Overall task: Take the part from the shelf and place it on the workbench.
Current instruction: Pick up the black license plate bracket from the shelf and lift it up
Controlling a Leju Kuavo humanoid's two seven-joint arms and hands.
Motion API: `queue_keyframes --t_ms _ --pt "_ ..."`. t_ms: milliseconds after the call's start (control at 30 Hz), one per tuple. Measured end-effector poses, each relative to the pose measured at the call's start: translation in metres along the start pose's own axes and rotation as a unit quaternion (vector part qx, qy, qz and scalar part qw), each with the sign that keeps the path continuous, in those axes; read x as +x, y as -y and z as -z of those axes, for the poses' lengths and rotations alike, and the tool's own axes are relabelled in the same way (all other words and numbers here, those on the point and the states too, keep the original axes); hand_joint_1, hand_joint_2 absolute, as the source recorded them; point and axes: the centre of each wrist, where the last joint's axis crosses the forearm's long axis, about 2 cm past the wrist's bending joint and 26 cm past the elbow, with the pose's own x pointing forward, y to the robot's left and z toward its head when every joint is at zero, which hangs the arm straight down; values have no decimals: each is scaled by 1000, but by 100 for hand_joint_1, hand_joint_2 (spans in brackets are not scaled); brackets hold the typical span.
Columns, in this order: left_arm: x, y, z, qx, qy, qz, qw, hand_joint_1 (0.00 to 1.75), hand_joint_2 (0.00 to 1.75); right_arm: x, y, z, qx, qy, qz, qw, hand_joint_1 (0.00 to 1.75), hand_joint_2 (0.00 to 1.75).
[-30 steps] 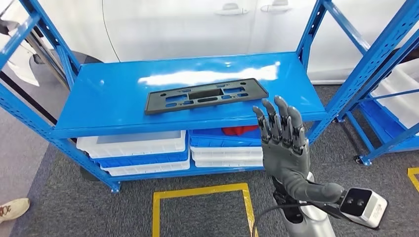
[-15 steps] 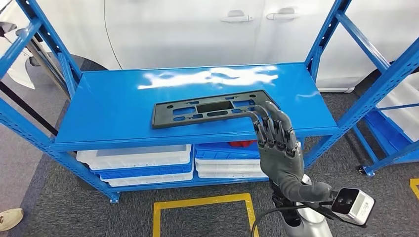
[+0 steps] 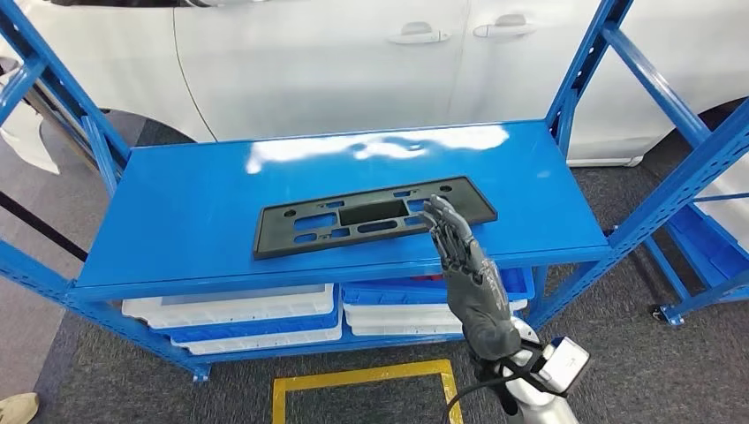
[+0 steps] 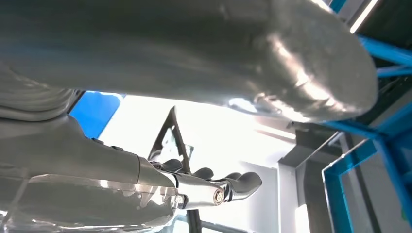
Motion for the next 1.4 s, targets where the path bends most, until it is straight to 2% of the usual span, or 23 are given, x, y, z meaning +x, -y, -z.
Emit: queue_keyframes --t_ms 100,233,400,467,533,600,667,733,833,1100,1400 --pt "-2 -1 0 -1 1 0 1000 0 0 -7 -7 0 13 -23 -16 1000 0 0" --pt "-5 -2 -1 1 -5 0 1000 0 0 -16 -12 6 35 -53 -76 995 0 0" --pt "-6 -3 -1 3 -12 1 1000 0 0 -24 -18 8 54 -66 -114 990 0 0" --pt "-6 -2 -1 2 -13 1 1000 0 0 -26 -19 8 60 -69 -151 984 0 0" --pt "-5 -1 -1 1 -13 0 1000 0 0 -27 -20 9 72 -73 -254 962 0 87" --pt "-4 -1 -1 2 -13 0 1000 0 0 -30 -26 7 95 -64 -396 911 0 175" --pt "-4 -1 -1 3 -11 1 1000 0 0 -36 -37 5 120 -40 -508 852 0 175" --pt "-4 0 -1 1 -7 3 1000 0 0 -44 -48 6 132 -17 -577 806 0 175" --pt "-4 1 -1 -2 0 4 1000 0 0 -63 -63 14 141 -10 -626 767 0 175" --pt "-4 1 -1 -6 12 12 1000 0 0 -97 -85 35 181 -28 -644 743 0 175" --pt "-3 -1 -1 -5 16 14 1000 0 0 -111 -95 40 205 -42 -641 738 0 175"
